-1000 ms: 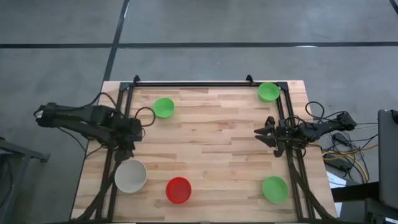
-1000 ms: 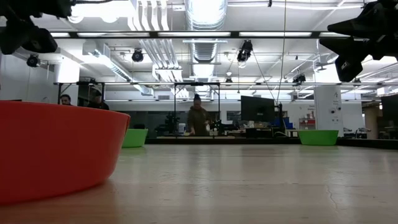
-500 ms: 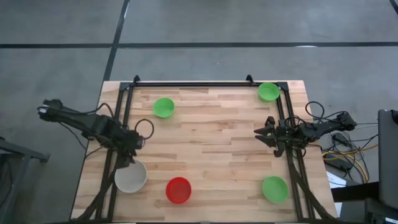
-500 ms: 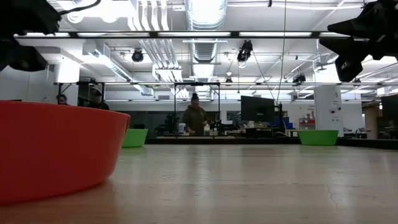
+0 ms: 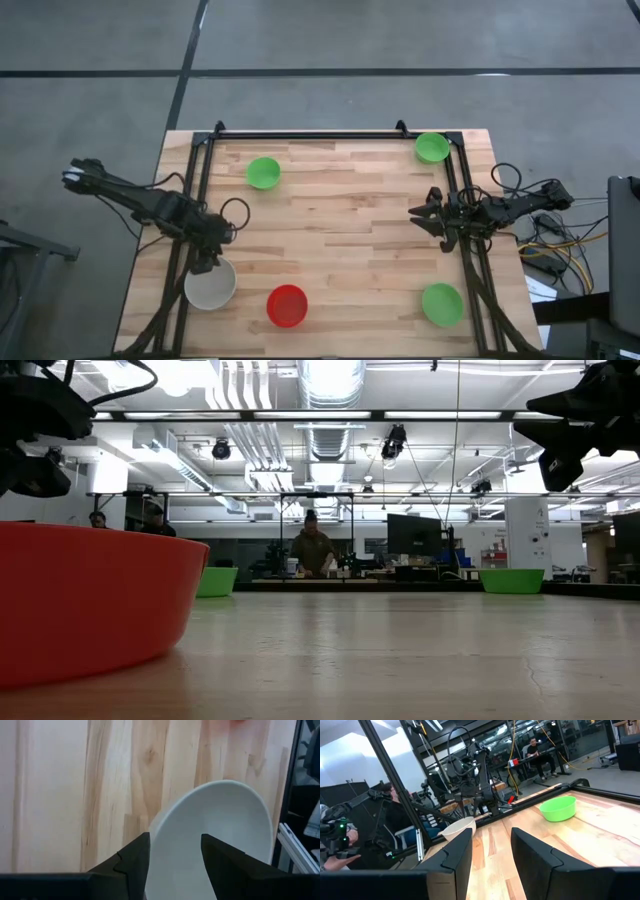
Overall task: Nest bowls inside each other
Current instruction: Put the gray bowl on the center of the table
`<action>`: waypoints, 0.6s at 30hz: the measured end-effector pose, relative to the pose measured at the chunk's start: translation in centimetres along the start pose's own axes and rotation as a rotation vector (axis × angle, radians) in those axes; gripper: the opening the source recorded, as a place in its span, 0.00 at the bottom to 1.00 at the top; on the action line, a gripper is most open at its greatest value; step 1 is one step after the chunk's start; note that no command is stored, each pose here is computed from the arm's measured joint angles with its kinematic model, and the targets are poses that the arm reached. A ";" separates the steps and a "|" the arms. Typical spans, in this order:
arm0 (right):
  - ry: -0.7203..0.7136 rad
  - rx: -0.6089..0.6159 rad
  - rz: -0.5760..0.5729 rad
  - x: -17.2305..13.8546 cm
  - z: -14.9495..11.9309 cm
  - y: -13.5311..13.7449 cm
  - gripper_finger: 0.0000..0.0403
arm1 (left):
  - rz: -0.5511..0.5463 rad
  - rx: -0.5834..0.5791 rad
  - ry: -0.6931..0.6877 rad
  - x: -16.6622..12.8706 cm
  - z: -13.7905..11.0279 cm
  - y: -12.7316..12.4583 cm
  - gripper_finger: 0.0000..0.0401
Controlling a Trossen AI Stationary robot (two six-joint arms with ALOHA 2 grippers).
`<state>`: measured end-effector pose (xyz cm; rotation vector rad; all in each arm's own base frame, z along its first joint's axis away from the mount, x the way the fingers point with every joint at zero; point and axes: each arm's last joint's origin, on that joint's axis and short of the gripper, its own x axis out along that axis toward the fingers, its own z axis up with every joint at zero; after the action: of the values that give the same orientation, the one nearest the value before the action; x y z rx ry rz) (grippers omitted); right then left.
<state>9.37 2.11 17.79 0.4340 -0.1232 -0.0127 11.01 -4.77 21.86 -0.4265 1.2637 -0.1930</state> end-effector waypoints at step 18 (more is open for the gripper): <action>0.000 0.000 0.000 0.0 0.0 0.0 0.33 | 0.011 -0.079 0.006 3.0 -0.8 1.4 0.45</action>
<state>9.37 2.11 17.79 0.4340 -0.1232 -0.0124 10.98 -4.75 18.48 -0.4870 1.2822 -0.1348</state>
